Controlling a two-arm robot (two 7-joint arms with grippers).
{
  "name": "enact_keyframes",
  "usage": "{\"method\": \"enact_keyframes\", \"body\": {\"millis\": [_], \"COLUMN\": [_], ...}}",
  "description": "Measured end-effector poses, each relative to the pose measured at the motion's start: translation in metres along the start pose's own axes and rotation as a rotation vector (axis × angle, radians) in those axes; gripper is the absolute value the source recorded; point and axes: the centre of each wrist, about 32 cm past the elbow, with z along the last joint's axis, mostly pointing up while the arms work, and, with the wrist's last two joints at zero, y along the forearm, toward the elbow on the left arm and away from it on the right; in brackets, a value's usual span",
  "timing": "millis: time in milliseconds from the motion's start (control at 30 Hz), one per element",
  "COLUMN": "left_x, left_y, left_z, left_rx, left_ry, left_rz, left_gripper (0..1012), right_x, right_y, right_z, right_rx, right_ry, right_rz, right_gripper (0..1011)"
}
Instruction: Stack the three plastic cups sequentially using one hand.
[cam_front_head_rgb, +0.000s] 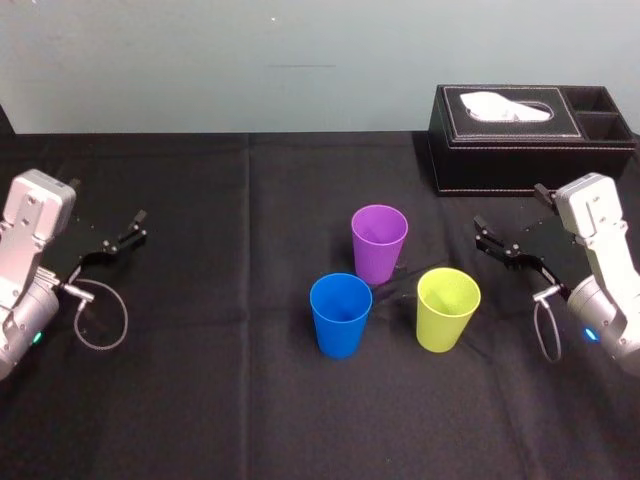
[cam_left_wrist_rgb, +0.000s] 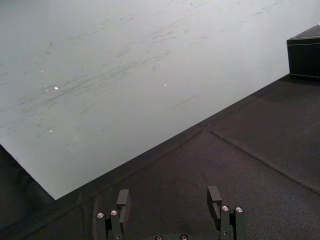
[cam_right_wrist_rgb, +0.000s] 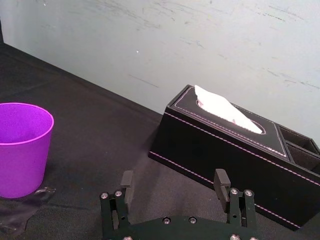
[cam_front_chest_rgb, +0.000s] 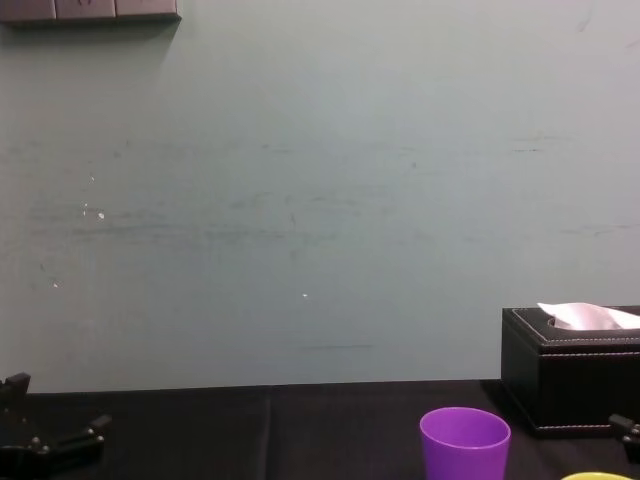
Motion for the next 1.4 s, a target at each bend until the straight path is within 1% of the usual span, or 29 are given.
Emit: {"method": "enact_keyframes", "body": {"millis": [1400], "left_x": [0.0000], "left_y": [0.0000], "left_z": [0.0000], "left_rx": [0.000], "left_ry": [0.000], "left_rz": [0.000], "left_gripper": [1011], "right_x": [0.0002], "right_y": [0.0001], "right_z": [-0.0001], "right_rx": [0.000], "right_ry": [0.000], "right_rz": [-0.001], "right_gripper": [1000]}}
